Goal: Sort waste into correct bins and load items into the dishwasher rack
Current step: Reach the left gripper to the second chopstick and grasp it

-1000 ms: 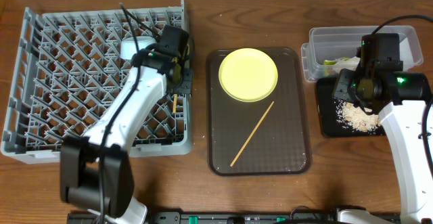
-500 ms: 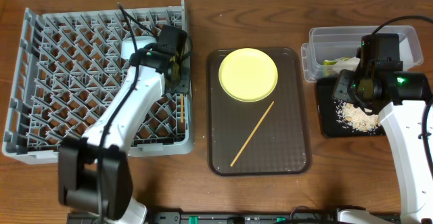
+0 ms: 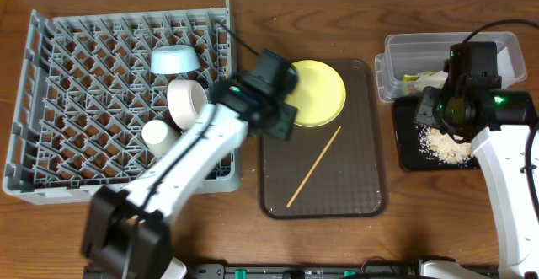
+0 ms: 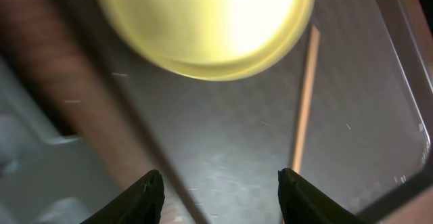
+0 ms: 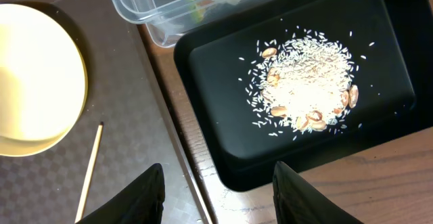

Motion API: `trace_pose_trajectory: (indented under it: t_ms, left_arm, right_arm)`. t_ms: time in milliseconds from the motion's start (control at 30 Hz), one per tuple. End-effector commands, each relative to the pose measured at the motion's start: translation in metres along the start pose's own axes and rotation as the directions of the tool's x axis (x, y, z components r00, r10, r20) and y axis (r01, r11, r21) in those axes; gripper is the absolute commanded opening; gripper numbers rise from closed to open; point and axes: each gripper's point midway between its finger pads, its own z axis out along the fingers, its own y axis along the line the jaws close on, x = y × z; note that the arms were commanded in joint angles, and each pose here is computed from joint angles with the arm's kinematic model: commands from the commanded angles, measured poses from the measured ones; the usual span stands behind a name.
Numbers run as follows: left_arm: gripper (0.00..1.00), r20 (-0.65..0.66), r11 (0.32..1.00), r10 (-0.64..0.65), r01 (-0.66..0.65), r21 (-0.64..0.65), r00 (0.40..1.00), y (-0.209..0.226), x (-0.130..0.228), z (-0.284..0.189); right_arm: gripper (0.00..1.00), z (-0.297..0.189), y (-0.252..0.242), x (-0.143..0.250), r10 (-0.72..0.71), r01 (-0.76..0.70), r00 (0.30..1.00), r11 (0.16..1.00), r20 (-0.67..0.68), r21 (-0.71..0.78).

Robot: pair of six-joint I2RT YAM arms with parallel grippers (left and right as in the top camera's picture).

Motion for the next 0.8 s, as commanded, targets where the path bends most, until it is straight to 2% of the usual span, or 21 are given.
trace_pose_trajectory:
  t_ms: [0, 167, 400, 767]
  left_arm:
    - [0.57, -0.090, 0.999, 0.049, -0.047, 0.026, 0.995, -0.022, 0.017, 0.027]
    - [0.57, -0.183, 0.991, 0.135, -0.128, 0.048, 0.974, -0.053, 0.042, 0.059]
    - [0.57, -0.251, 0.974, 0.225, -0.213, 0.074, 0.941, -0.084, 0.068, 0.091]
    - [0.57, -0.336, 0.972, 0.230, -0.231, 0.038, 0.913, -0.077, 0.090, 0.123]
  right_arm:
    - [0.49, -0.003, -0.004, -0.005, 0.002, -0.002, 1.000, 1.000, 0.017, 0.012]
    - [0.50, -0.003, -0.004, -0.005, 0.001, -0.001, 1.000, 1.000, 0.016, 0.012]
    - [0.50, -0.003, -0.004, -0.005, 0.001, -0.001, 1.000, 1.000, 0.015, 0.012]
    - [0.50, -0.003, -0.005, -0.002, 0.000, 0.000, 1.000, 1.000, 0.004, 0.016]
